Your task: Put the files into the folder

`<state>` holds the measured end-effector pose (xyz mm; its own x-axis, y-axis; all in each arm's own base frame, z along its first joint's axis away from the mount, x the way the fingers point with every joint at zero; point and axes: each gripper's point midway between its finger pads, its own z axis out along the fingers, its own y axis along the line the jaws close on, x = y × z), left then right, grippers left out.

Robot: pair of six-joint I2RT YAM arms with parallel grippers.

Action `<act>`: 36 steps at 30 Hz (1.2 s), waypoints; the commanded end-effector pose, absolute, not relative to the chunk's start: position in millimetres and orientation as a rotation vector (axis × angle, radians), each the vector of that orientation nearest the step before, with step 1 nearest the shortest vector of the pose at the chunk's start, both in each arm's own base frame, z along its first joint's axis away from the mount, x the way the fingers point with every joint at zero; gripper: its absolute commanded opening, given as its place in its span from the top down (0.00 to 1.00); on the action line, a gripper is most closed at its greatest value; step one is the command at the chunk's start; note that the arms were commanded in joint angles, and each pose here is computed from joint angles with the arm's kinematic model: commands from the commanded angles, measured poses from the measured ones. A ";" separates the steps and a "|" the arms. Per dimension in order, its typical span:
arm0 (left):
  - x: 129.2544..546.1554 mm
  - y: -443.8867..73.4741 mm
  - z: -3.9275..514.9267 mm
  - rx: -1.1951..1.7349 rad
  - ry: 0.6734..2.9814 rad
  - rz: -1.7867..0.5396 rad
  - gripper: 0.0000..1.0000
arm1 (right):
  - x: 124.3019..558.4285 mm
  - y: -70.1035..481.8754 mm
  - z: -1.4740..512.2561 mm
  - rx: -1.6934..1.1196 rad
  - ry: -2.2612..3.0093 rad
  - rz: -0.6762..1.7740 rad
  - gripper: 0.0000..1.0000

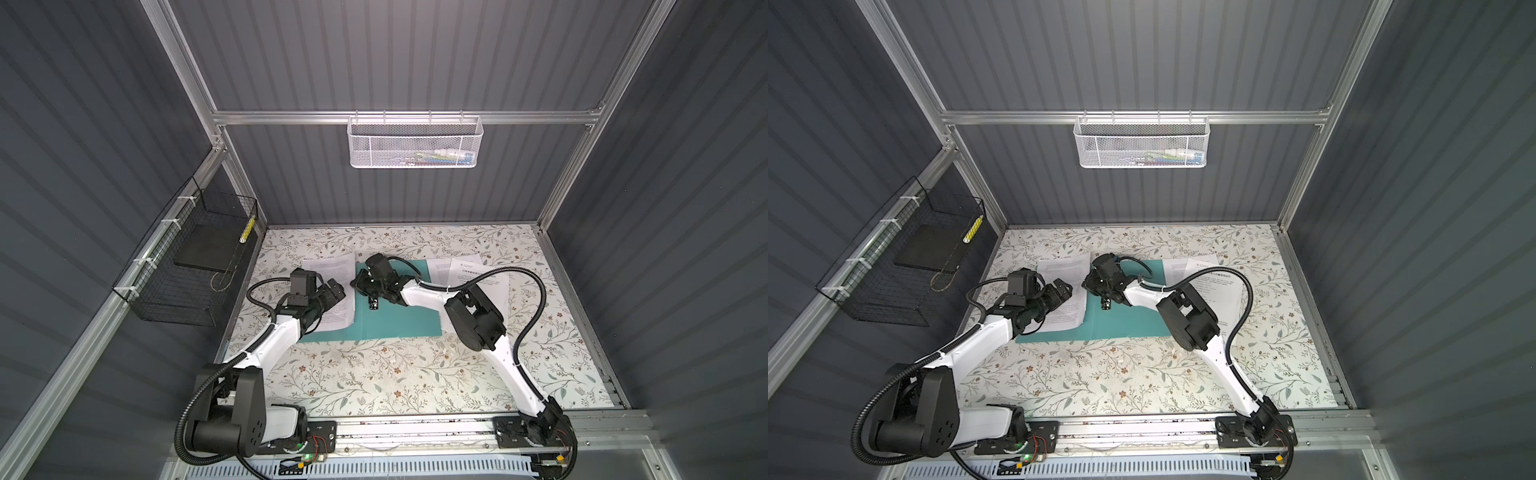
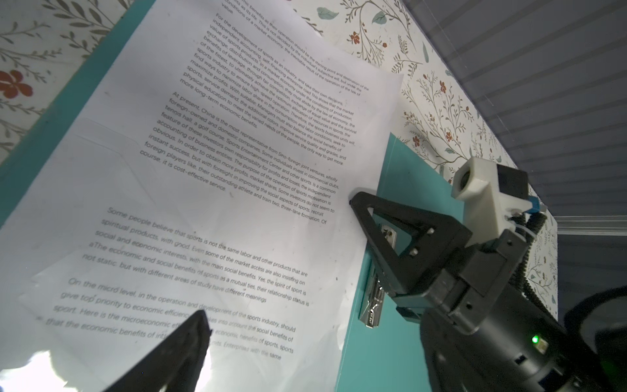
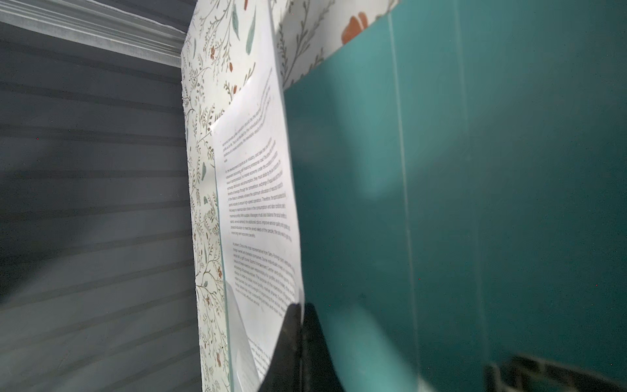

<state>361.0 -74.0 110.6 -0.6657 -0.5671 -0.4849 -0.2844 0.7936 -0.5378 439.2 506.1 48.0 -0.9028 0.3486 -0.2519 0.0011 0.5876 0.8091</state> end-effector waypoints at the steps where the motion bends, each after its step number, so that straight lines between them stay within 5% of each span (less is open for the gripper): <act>1: 357.4 -67.8 108.6 -0.622 2.323 -0.528 0.03 | 434.0 509.4 34.8 0.230 2.468 1.223 1.00; 36: 357.1 -68.0 92.3 -0.660 2.355 -0.526 0.03 | 396.5 508.8 11.9 0.393 2.625 1.072 1.00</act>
